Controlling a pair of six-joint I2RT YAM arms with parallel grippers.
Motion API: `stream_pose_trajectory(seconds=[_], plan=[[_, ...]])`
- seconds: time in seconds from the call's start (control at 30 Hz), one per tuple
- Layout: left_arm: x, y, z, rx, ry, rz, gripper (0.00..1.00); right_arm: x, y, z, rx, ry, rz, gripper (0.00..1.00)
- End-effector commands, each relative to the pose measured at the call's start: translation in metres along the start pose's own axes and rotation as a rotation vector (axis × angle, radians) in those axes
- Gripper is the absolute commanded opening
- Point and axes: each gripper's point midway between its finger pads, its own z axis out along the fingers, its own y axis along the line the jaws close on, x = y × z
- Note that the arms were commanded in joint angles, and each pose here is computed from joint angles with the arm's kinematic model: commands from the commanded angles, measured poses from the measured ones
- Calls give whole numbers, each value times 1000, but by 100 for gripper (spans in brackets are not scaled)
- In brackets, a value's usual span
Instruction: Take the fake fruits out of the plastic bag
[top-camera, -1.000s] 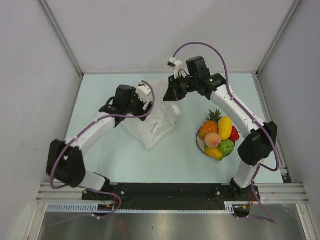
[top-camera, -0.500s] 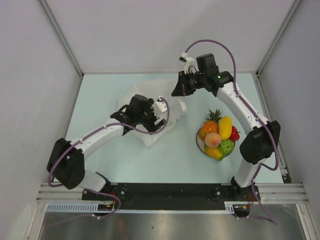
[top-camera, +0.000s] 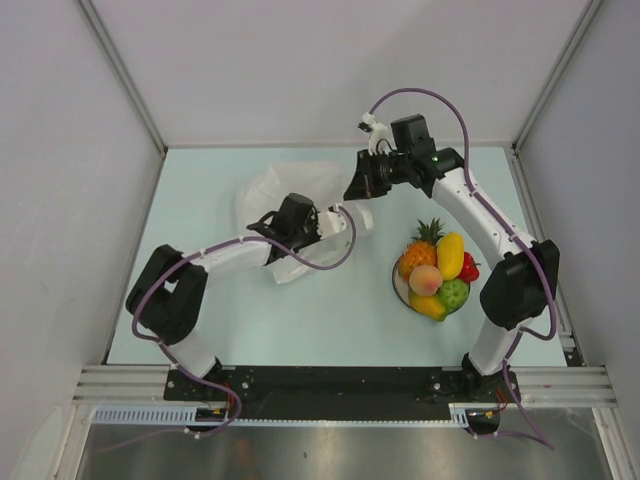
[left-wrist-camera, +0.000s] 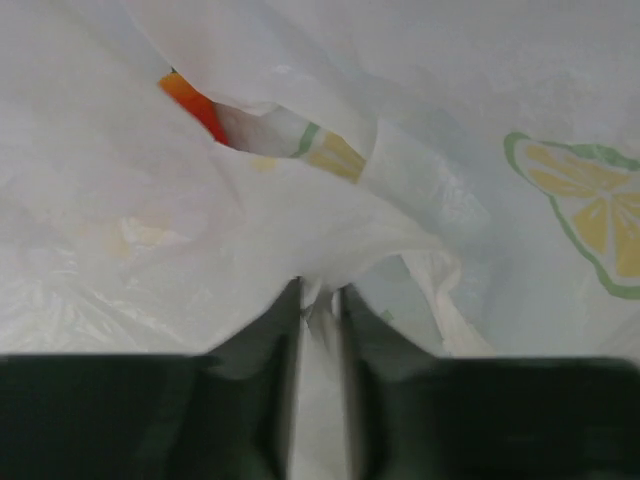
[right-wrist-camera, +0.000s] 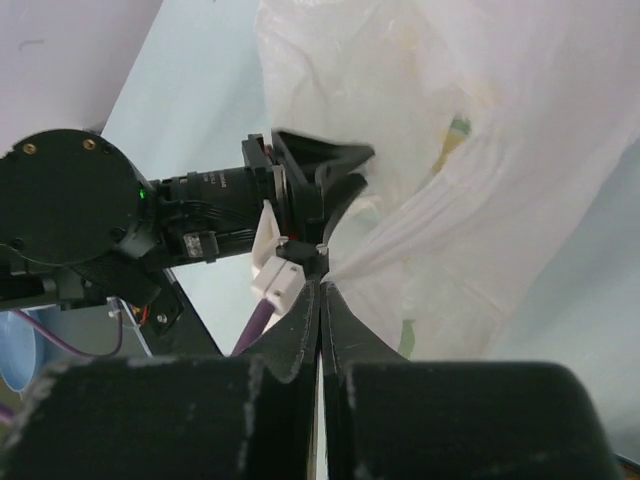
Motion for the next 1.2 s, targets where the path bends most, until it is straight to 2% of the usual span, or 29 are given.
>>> stream_pose_trajectory(seconds=[0.0,0.03,0.13,0.17,0.23,0.33,0.4,0.5,0.6,0.83,0.93,0.97,1.0,1.03,1.1,1.13,1.17], plan=[[-20,29,-11,-58,-24,47,0,-25,2,-20,1,-89,21,0],[-26,33,-21,-56,-59,30,0,-32,-2,-24,10,-107,18,0],[-58,81,-84,-161,-228,-76,0,-45,-12,-24,36,-130,10,0],[-63,107,-118,-228,-282,-142,0,-55,-10,-26,37,-150,-21,0],[-82,143,-159,-308,-369,-188,0,-64,-6,-26,39,-165,-53,0],[-88,176,-206,-382,-429,-235,0,-69,2,-25,28,-174,-84,0],[-84,181,-221,-399,-434,-234,0,-62,12,-23,12,-160,-100,0],[-68,182,-230,-435,-419,-250,0,-44,17,-18,3,-121,-95,0],[-35,186,-242,-485,-405,-340,0,-35,22,-25,8,-115,-93,0],[38,127,-216,-418,-242,-415,0,-11,28,-32,-1,-81,-104,0],[51,126,-228,-474,-206,-437,1,-7,38,-32,-21,-73,-110,0],[52,129,-234,-492,-207,-445,5,-9,43,-33,-32,-79,-120,0],[48,131,-241,-503,-220,-448,26,-9,48,-33,-49,-81,-121,0],[36,136,-255,-509,-248,-453,41,-8,53,-31,-62,-76,-124,0],[-2,130,-274,-401,-382,-460,54,-12,59,-29,-77,-80,-130,0],[-29,132,-296,-370,-464,-439,56,-12,60,-27,-77,-79,-132,0],[-53,120,-302,-279,-542,-444,57,-13,61,-26,-81,-82,-133,0]])
